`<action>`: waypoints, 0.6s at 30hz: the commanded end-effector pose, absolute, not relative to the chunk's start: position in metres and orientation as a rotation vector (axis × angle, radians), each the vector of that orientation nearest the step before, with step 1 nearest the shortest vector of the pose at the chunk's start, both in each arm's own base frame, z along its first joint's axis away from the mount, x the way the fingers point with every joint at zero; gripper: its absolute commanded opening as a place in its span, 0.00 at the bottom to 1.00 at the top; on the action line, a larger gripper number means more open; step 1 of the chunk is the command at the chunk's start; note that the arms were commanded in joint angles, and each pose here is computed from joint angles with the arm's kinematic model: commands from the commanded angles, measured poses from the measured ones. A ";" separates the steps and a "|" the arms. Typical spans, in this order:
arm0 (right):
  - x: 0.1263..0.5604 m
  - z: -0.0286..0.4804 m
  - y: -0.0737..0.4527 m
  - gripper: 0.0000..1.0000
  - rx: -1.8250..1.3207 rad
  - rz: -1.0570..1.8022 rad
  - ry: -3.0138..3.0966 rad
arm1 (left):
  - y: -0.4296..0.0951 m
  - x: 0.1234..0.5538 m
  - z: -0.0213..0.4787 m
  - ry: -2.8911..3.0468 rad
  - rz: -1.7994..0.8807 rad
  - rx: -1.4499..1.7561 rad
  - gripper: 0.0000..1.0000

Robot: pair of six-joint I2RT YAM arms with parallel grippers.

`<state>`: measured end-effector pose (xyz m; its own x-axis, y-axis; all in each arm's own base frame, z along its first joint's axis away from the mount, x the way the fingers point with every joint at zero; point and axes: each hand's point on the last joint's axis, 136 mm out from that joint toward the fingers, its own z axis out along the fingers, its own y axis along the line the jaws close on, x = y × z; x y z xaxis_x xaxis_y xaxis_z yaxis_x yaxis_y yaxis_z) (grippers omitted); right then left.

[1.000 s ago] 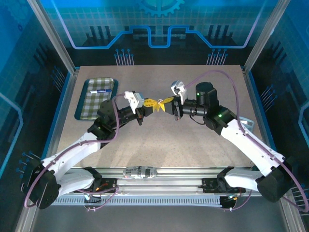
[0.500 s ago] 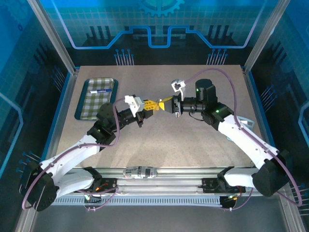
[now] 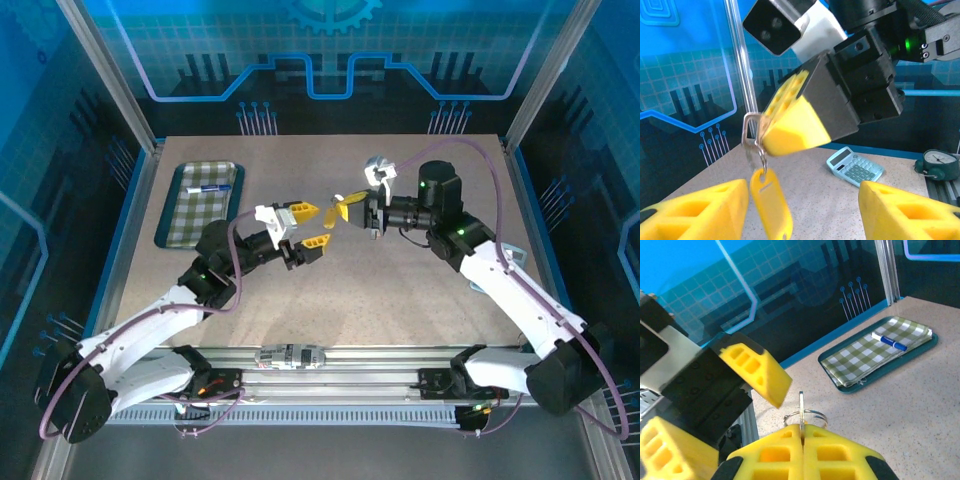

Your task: Remove the keys from the keyring

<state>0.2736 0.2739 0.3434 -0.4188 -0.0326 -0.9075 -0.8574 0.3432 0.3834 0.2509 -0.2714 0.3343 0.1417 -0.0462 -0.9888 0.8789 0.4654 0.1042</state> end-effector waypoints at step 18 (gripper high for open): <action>0.250 0.378 0.275 0.00 -0.858 1.320 1.587 | -0.286 0.273 0.375 1.100 -0.725 0.880 0.65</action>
<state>0.2588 0.2774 0.3657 -0.4017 0.0031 -0.9158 -0.8890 0.2388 0.3907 0.2737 -0.2838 0.3527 0.2199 -0.0396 -0.9747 0.8563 0.4865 0.1735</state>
